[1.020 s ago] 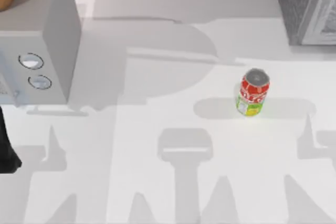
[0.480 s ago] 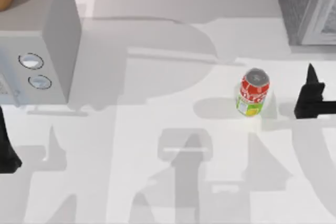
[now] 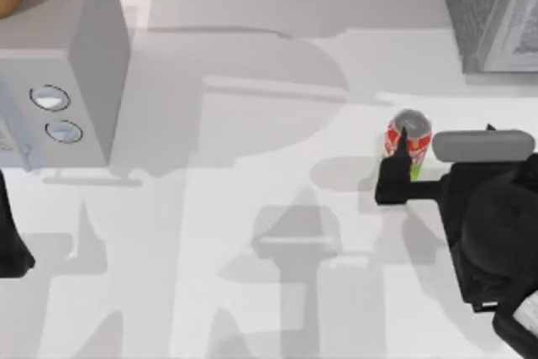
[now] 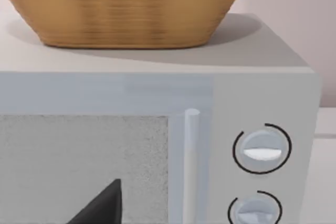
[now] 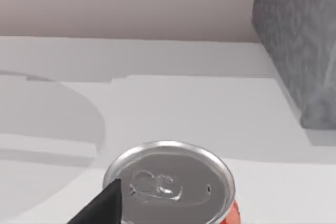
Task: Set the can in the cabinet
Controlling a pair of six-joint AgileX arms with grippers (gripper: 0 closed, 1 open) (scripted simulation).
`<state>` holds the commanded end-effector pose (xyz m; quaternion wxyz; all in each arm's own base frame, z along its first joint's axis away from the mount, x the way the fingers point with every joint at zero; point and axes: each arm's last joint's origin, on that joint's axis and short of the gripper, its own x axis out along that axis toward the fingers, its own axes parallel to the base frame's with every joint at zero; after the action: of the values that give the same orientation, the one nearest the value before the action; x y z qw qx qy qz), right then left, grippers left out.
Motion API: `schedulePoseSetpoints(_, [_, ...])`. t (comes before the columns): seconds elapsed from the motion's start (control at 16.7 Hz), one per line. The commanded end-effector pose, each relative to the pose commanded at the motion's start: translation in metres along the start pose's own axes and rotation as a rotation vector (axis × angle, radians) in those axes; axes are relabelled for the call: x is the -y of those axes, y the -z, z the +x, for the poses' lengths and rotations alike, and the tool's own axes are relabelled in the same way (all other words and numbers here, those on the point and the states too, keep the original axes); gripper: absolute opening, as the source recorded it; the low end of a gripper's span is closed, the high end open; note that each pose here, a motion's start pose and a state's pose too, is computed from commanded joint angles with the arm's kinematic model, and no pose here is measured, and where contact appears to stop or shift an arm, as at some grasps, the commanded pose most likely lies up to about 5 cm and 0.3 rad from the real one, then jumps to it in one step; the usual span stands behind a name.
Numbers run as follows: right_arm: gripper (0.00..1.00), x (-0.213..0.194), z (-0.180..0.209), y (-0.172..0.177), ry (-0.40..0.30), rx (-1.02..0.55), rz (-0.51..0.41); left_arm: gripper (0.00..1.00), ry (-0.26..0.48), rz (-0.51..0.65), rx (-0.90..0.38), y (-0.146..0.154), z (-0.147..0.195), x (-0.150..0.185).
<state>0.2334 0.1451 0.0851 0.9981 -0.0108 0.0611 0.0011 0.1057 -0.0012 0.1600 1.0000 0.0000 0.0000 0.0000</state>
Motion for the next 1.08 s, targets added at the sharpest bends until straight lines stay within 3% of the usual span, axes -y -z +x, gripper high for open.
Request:
schedulePoseSetpoints(0.42, [1.00, -0.031, -0.001, 0.053, 0.010, 0.025, 0.018, 1.00, 0.000, 0.000, 0.000, 0.000, 0.000, 0.000])
schedulePoseSetpoints(0.9, [1.00, -0.031, -0.001, 0.056, 0.014, 0.025, 0.019, 1.00, 0.000, 0.000, 0.000, 0.000, 0.000, 0.000])
schedulePoseSetpoints(1.08, [1.00, -0.033, 0.016, 0.056, 0.011, 0.028, 0.021, 1.00, 0.000, 0.000, 0.000, 0.000, 0.000, 0.000])
